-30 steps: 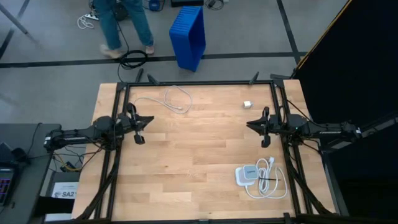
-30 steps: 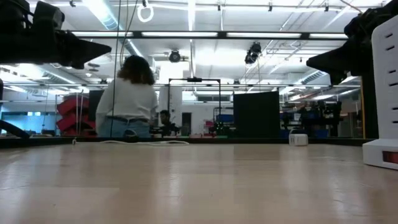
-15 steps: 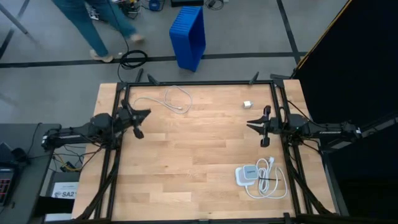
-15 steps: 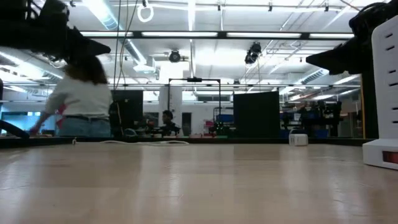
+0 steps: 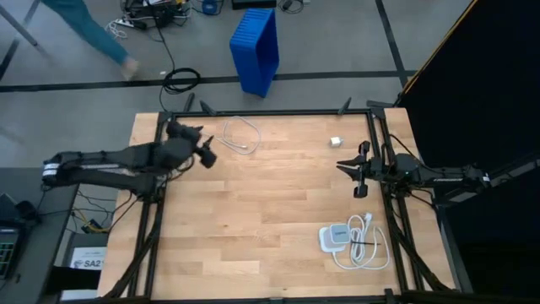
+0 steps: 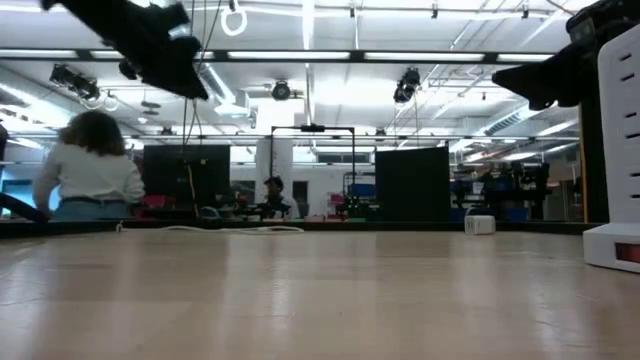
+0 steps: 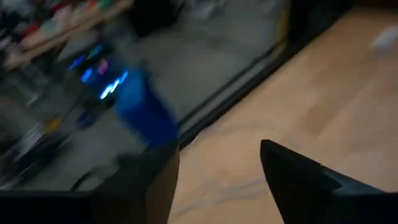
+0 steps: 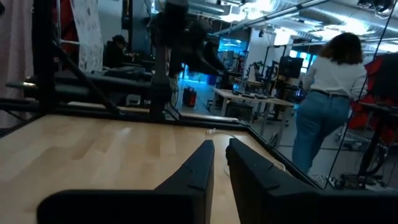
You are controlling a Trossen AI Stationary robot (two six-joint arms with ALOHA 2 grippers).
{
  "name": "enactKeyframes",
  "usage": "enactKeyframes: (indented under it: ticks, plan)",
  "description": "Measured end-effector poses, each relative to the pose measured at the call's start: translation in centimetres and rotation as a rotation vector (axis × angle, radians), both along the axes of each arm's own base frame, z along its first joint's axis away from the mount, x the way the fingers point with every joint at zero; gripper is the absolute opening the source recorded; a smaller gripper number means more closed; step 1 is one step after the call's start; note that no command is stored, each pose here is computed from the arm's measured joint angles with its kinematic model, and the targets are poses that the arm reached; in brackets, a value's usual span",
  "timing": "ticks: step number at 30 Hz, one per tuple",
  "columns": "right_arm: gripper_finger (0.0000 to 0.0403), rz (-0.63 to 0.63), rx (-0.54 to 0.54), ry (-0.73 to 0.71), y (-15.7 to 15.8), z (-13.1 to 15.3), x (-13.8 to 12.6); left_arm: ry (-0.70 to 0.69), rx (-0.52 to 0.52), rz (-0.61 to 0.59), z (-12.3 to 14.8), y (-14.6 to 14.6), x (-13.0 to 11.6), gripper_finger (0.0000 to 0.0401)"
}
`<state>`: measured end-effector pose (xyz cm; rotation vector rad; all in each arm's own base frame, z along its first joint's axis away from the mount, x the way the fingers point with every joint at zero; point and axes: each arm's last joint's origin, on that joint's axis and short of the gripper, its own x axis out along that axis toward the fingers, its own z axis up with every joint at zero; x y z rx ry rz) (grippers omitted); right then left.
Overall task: Insert USB
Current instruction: Insert the charger cable into the charger adapter
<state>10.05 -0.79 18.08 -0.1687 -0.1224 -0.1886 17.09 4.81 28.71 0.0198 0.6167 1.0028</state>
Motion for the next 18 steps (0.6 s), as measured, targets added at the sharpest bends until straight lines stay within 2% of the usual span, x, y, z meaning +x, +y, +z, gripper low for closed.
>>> enactKeyframes:
  ticks: [3, 5, 7, 10, 12, 15, 18]
  plan:
    - [0.0025, 0.004, 0.0, 0.0, 0.0, 0.0, 0.0, 0.203, -0.097, 0.055, 0.6, 1.6, 1.5, 0.0225]
    - [0.0027, 0.005, 0.001, -0.001, 0.0, 0.0, 0.0, 0.333, -0.167, 0.012, 0.8, 2.8, 2.7, 0.0225]
    - [0.003, 0.005, 0.001, -0.002, 0.0, 0.0, 0.0, 0.442, -0.285, -0.069, 0.8, 4.0, 3.6, 0.0225]
    - [0.0035, 0.007, 0.001, -0.006, 0.0, 0.1, 0.0, 0.554, -0.521, -0.155, 0.0, 5.7, 4.6, 0.0225]
    - [0.0037, 0.007, 0.001, -0.007, 0.0, 0.1, 0.0, 0.663, -0.641, -0.111, -1.0, 6.9, 4.4, 0.0225]
    - [0.004, 0.007, 0.001, -0.007, 0.0, 0.1, 0.0, 0.818, -0.754, 0.046, -2.8, 9.5, 3.4, 0.0225]
    - [0.0039, 0.009, 0.018, -0.01, 0.0, 0.1, 0.0, 0.853, -0.86, 0.204, -4.7, 12.2, 2.0, 0.0225]
